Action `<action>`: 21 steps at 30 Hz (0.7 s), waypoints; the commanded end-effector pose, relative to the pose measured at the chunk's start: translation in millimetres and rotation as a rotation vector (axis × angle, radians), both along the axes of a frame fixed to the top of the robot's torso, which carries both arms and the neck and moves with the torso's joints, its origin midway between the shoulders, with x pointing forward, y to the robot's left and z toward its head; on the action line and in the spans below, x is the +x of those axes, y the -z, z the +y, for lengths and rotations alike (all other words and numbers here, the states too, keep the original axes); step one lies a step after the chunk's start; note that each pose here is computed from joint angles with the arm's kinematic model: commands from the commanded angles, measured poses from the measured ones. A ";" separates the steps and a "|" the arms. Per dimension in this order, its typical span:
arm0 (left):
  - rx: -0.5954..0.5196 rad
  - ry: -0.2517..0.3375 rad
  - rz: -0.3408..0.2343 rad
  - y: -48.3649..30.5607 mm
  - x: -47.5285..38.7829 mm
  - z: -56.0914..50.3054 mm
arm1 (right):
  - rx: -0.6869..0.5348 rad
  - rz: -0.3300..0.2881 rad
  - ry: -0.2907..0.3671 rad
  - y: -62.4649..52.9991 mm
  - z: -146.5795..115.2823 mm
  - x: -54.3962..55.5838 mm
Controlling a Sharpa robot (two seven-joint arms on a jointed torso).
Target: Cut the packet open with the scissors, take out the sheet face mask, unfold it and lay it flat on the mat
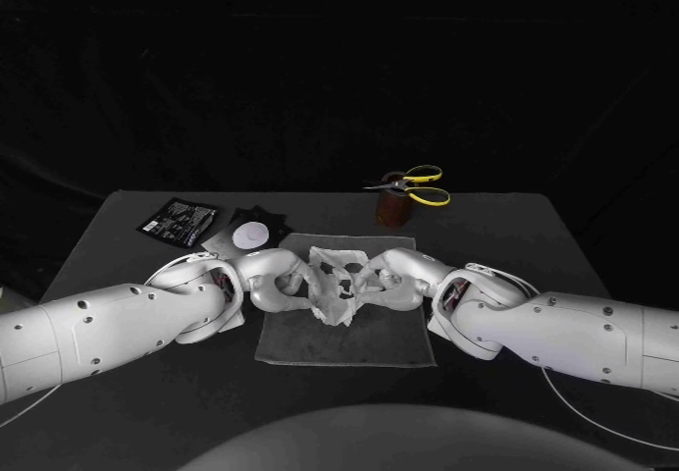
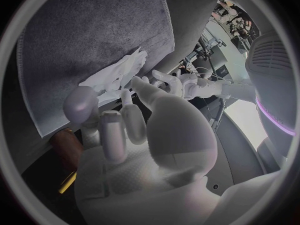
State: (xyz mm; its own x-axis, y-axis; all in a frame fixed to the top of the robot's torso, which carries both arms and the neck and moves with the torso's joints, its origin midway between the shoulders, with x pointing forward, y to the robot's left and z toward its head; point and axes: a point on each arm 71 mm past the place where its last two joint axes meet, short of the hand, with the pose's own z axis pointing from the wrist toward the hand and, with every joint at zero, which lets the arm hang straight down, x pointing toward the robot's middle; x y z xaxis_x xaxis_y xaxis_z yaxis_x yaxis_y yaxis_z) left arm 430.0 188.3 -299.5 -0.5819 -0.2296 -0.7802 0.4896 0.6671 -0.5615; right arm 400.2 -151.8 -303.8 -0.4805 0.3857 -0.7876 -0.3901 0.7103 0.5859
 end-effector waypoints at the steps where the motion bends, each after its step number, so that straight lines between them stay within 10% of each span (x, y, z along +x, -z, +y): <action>1: -0.033 0.007 0.012 -0.9 0.1 -5.2 | -0.007 0.003 -0.034 1.8 5.7 0.7; 21: 0.073 0.053 0.041 12.6 7.8 -19.3 | -0.142 0.083 -0.125 19.1 25.1 5.4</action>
State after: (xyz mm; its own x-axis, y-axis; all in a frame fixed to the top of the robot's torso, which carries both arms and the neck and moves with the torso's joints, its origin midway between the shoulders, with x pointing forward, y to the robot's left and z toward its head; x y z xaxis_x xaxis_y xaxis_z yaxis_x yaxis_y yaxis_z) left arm 439.3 170.9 -310.2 -0.6090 -0.1685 -0.7751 0.4962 0.6815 -0.5379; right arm 406.7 -127.1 -319.9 -0.5645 0.2529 -0.7857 -0.4265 0.7256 0.5400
